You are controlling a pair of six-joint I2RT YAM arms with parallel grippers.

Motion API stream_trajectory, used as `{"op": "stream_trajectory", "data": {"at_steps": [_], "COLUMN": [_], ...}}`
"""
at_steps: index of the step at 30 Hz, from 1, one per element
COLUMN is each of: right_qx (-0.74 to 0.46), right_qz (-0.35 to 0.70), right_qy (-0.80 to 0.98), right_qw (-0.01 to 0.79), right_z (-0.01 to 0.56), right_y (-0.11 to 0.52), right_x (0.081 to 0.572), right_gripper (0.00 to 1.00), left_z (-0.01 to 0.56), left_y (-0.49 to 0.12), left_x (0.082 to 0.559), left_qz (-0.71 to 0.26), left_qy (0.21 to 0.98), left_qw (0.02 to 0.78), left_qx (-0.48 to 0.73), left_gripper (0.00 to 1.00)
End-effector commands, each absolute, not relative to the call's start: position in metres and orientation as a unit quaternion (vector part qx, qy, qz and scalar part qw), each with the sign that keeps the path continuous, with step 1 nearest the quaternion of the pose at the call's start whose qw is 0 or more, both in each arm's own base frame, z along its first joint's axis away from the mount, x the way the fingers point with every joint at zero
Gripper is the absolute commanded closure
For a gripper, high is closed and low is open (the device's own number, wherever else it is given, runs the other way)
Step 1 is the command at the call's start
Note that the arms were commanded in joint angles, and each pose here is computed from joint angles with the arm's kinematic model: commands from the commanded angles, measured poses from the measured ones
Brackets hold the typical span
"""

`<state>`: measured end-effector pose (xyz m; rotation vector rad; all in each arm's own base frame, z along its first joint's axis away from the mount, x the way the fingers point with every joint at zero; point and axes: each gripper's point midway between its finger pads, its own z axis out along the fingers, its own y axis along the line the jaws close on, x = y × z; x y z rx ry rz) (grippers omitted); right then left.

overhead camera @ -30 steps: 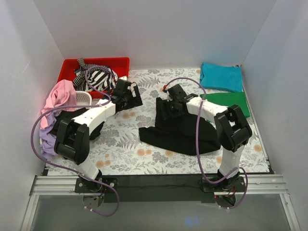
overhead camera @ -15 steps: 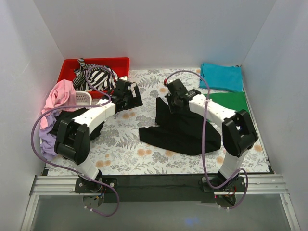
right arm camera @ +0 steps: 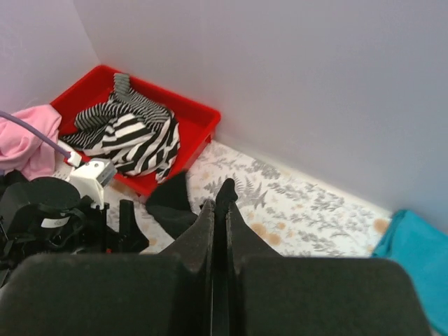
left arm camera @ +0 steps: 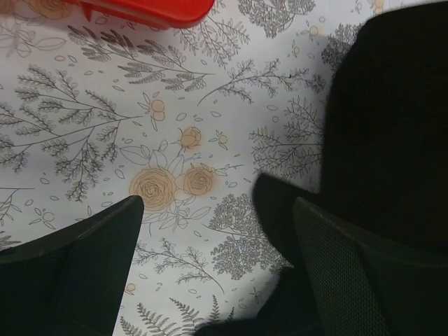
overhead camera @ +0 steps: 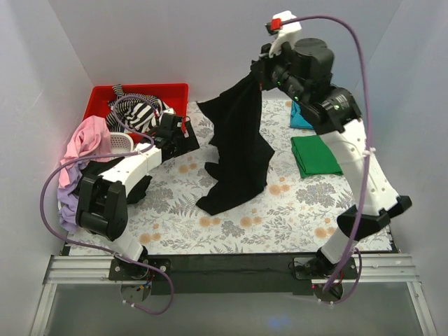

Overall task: Fold and stack the t-shirts
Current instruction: Flatten the tshirt out

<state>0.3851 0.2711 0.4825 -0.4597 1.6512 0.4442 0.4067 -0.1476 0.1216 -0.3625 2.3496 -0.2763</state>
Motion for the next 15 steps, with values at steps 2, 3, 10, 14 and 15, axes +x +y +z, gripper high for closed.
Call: {"op": "stream_trajectory", "data": {"at_steps": [2,3,10,14,15], "right_qx": [-0.173,-0.141,0.028,0.05,0.054], "right_qz": [0.139,0.101,-0.117,-0.136,-0.141], "right_qy": [0.677,0.694,0.81,0.862,0.868], "right_qw": [0.702,0.699,0.574,0.487,0.473], "right_z": [0.537,0.522,0.329,0.234,0.221], "right_y": [0.206,0.187,0.06,0.034,0.03], "right_x": [0.34,0.343,0.345,0.341,0.34], "right_gripper": [0.99,0.99,0.99,0.4,0.47], "left_z": [0.165,0.165,0.161,0.157,0.157], "left_y": [-0.134,-0.134,-0.144,-0.148,-0.148], "left_x": [0.415,0.414,0.413,0.41,0.411], "left_qz": [-0.117,-0.119,-0.145,-0.152,-0.152], "left_qy": [0.887,0.886,0.889,0.893,0.893], "left_qw": [0.416,0.416,0.403,0.395,0.396], "left_qx": [-0.165,-0.164,-0.159,-0.152,-0.151], "left_gripper": [0.13,0.13,0.13,0.14,0.14]}}
